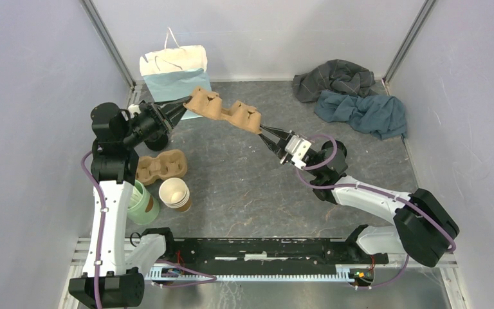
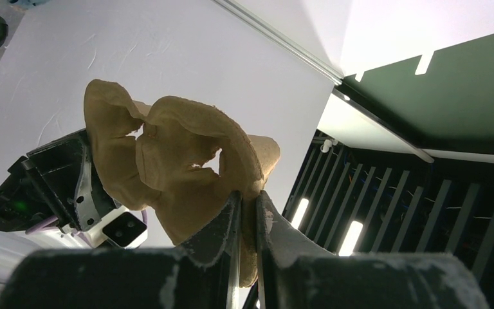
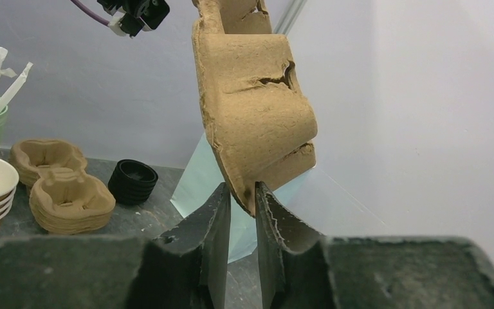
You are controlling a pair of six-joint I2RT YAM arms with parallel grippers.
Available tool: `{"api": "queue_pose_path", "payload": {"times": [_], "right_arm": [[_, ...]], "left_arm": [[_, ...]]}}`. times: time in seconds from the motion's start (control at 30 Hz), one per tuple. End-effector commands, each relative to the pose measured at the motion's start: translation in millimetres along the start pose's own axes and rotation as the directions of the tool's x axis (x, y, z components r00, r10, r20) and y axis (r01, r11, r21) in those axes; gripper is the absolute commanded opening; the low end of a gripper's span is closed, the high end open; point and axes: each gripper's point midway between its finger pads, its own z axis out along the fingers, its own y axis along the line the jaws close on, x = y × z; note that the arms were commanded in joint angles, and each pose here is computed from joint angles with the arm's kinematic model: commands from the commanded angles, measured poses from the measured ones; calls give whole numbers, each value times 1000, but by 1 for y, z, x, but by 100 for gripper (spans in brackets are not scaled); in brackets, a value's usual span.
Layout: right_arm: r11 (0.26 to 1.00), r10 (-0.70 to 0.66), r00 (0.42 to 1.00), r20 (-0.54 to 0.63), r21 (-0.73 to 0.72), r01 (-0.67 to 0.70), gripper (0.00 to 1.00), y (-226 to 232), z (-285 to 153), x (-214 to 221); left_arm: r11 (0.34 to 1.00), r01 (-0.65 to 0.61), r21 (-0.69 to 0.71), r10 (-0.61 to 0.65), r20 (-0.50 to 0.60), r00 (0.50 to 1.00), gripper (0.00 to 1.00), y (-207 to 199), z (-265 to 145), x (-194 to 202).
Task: Pack the takeout coffee
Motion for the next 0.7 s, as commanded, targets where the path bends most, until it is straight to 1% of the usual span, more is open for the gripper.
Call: {"api": "queue_pose_path", "payload": {"times": [0.0, 0.07, 0.17, 0.2, 0.23, 0.27, 0.33, 0.4, 0.47, 0.5, 0.53, 0.6, 0.63, 0.67], "right_arm": [[1000, -14, 996, 88, 17, 13, 24, -10, 10, -25], [1000, -7, 996, 85, 13, 6, 18, -9, 10, -24], [1000, 1, 997, 78, 7, -1, 14, -8, 8, -24], [1000, 7, 998, 67, 4, -7, 10, -7, 7, -22], [1000, 13, 998, 58, 4, -13, 5, -6, 7, -21], [1000, 29, 999, 39, 10, -30, 0, -6, 5, -18], [997, 78, 997, 17, 28, -79, 0, -6, 0, -16], [990, 133, 991, -15, 55, -132, 0, -7, -10, -16], [966, 235, 966, -107, 131, -221, 0, -11, -23, -3], [950, 287, 942, -175, 175, -257, 0, -12, -31, 8], [936, 321, 925, -203, 217, -277, 0, -16, -39, 8], [895, 399, 864, -307, 334, -295, 0, -25, -59, 19], [874, 422, 842, -336, 398, -279, 0, -35, -69, 18], [843, 459, 807, -371, 469, -263, 0, -45, -80, 16]], "left_arm": [[997, 66, 39, -64, -58, 996, 2, -22, -10, 24], [997, 66, 38, -63, -58, 996, 2, -22, -11, 24], [997, 66, 34, -64, -51, 997, 2, -19, -11, 23], [997, 63, 33, -61, -48, 997, 3, -19, -11, 23], [998, 58, 33, -57, -43, 997, 9, -18, -12, 23], [999, 43, 34, -42, -36, 999, 20, -17, -12, 23], [999, 22, 24, -22, -11, 1000, 47, -13, -13, 20], [1000, -28, -13, 28, 16, 999, 73, -1, -13, 15], [995, -68, -74, 71, 35, 997, 89, 18, -12, 7], [991, -88, -105, 93, 43, 995, 93, 28, -12, 2], [985, -117, -127, 125, 54, 991, 95, 37, -12, -3], [968, -194, -162, 208, 76, 975, 98, 52, -12, -16], [952, -252, -171, 270, 90, 959, 99, 55, -11, -22], [924, -332, -191, 356, 109, 928, 100, 55, -11, -28]]}}
